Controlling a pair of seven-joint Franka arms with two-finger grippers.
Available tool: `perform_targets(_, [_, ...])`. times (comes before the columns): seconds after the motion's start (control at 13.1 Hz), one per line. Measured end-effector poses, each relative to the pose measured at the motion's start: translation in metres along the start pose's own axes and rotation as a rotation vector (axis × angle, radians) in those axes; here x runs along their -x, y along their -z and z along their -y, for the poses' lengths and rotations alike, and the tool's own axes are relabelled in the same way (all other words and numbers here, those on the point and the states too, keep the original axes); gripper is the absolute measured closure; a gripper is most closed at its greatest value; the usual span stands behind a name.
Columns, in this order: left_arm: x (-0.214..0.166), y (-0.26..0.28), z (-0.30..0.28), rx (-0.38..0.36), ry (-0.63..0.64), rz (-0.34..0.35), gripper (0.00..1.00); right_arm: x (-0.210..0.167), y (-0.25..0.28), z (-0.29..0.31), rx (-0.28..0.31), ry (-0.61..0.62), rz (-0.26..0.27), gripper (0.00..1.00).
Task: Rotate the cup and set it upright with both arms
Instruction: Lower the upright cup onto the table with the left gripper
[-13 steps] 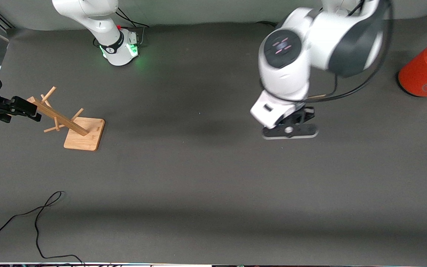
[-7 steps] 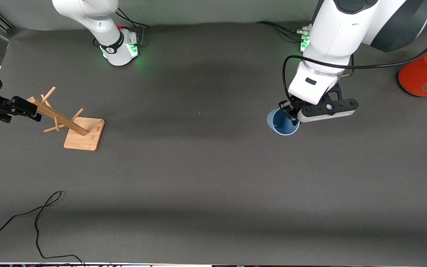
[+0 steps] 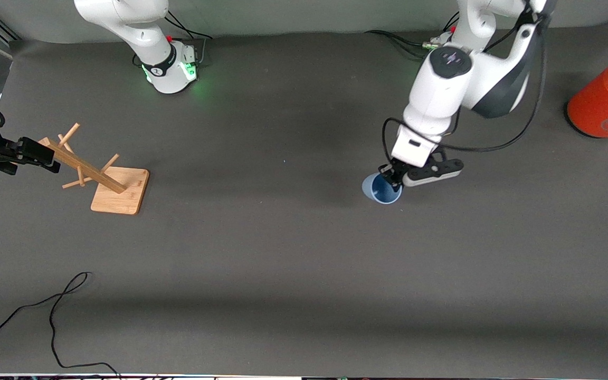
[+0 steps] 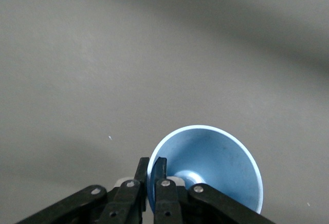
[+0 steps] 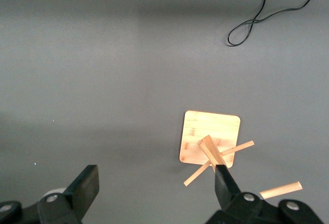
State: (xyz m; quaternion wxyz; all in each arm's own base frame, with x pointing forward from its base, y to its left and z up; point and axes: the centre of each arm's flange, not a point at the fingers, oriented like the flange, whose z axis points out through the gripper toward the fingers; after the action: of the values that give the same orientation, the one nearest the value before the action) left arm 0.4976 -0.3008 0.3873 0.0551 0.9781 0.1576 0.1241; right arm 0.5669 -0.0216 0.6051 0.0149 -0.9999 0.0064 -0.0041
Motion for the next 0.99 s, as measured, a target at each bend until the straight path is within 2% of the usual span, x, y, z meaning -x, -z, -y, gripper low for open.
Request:
perform_targets(0.38, [0.057, -0.095, -0.022, -0.128, 0.036, -0.102, 0.92, 0.0, -0.002, 0.001, 0.004, 0.005, 0.005, 0.0])
perform_targets(0.69, [0.09, -0.102, -0.039, -0.127, 0.095, -0.167, 0.92, 0.0, -0.003, -0.001, 0.028, 0.008, 0.007, 0.0])
perform_targets(0.99, [0.119, -0.119, -0.043, -0.139, 0.116, -0.304, 0.92, 0.0, -0.003, -0.003, 0.03, 0.007, 0.007, 0.0])
